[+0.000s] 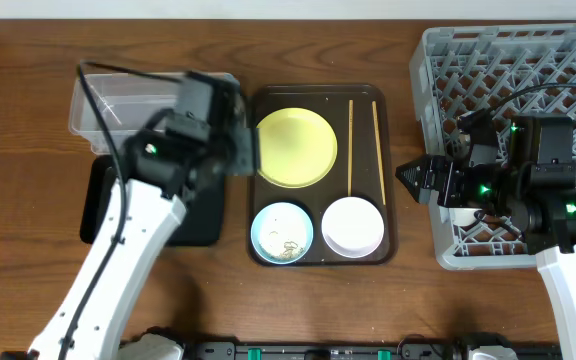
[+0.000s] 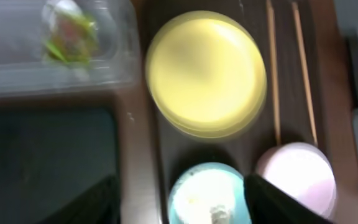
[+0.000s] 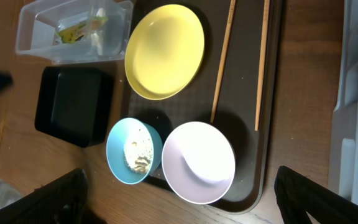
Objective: Sort waste into correct bins and load items into the dishwasher rack
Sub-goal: 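Drop the wrapper into the clear plastic container, then grasp the rim of the blue rice bowl with the left gripper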
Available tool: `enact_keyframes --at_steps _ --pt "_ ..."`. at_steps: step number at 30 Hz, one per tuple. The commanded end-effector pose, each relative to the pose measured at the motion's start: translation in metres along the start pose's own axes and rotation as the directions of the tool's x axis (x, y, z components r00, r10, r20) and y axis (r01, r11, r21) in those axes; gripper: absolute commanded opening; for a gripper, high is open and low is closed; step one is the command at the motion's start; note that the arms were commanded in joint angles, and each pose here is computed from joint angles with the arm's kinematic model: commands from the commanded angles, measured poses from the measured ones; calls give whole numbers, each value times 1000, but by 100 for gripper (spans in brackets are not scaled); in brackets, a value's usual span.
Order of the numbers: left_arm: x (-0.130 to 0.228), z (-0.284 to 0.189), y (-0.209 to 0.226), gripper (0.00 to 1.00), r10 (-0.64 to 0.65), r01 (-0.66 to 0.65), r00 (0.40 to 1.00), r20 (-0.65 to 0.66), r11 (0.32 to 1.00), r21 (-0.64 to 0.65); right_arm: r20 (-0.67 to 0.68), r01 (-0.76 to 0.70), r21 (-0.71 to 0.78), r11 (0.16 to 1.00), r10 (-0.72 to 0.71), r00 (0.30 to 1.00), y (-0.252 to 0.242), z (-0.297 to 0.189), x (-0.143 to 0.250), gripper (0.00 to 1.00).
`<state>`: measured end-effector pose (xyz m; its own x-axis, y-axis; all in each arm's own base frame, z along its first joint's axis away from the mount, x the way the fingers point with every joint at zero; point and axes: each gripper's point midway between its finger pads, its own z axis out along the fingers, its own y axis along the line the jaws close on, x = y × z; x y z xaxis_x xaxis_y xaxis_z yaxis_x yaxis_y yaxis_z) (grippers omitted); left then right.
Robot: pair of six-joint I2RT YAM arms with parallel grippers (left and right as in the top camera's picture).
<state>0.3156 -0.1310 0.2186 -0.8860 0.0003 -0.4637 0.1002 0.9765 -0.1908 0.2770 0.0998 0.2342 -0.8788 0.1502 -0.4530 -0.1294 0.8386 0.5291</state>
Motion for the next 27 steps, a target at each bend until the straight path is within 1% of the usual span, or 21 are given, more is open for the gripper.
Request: enact_keyframes --at_steps 1,3,7,10,14,18,23,24,27 --pt "32 -2 -28 63 34 -30 994 -103 999 43 -2 23 -13 1000 -23 1000 6 -2 0 94" --pt "48 2 -32 63 40 -37 989 -139 999 19 -5 21 -12 1000 -21 1000 6 -2 1 93" --pt "78 18 -35 59 -15 6 981 -195 999 -45 -18 13 -9 1000 -13 1000 5 -2 4 93" --pt "94 38 -42 56 -48 38 977 -210 998 -48 -30 6 -6 1000 -6 1000 4 -2 7 94" --pt "99 72 -60 49 -91 91 982 -166 996 -5 -36 3 -5 1000 -3 999 4 -2 8 93" --pt "104 100 -72 49 -145 148 977 -159 989 6 -40 1 -4 1000 -1 999 4 -2 9 93" --pt "113 134 -81 49 -131 131 972 -194 991 -10 -43 -2 -3 1000 2 999 4 -2 10 93" --pt "117 140 -79 47 -142 139 968 -206 990 -26 -43 -2 -3 1000 1 999 4 -2 10 93" --pt "128 153 -75 37 -157 146 957 -243 987 -61 -44 -2 -3 1000 2 999 4 -2 10 93"
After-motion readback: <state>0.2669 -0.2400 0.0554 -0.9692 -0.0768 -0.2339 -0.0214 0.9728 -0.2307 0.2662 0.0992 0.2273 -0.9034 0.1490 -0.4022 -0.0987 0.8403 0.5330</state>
